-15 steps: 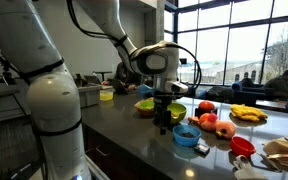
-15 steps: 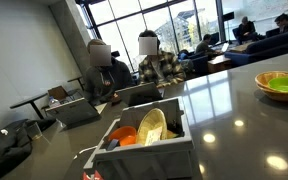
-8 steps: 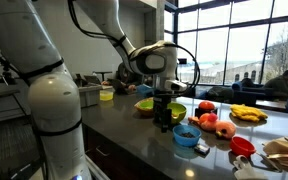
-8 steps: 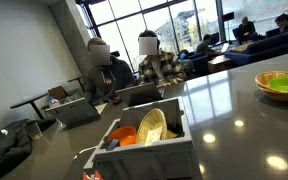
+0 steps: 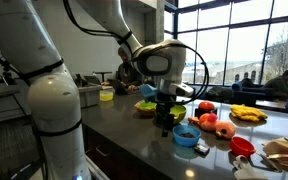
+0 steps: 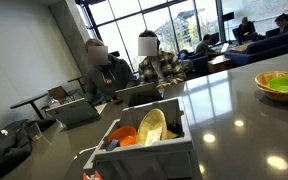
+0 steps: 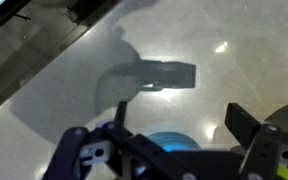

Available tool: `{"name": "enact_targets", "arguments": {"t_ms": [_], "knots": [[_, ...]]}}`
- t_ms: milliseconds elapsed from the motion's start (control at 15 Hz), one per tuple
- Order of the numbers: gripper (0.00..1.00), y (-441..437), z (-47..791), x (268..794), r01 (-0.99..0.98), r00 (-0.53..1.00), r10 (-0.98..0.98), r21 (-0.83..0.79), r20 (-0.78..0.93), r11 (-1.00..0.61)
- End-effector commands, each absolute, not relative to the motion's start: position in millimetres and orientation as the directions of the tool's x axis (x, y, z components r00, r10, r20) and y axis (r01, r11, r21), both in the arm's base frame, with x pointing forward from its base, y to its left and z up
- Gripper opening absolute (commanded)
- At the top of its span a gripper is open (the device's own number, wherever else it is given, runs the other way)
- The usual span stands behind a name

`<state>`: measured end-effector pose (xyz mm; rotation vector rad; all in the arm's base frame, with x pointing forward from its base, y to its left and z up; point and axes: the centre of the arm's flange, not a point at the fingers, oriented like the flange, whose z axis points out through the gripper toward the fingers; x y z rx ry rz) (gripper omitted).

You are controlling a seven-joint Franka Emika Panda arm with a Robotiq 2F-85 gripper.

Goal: Pour the content in the blue bowl into the green bowl on the right

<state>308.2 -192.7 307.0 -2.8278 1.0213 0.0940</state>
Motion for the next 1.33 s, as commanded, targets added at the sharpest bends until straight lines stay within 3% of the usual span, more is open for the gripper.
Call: {"name": "enact_targets", "arguments": {"t_ms": [0,733,1267], "knots": [[1.0,-206,318,278,-0.677,0.736,-0.666,-0.173,-0.123,-0.715],[1.0,-196,363,314,-0.682,0.691,-0.69,-0.514,-0.217,-0.521],[1.0,-111,363,315,-0.737,0.662,-0.713,-0.373,-0.232,-0.563]]}}
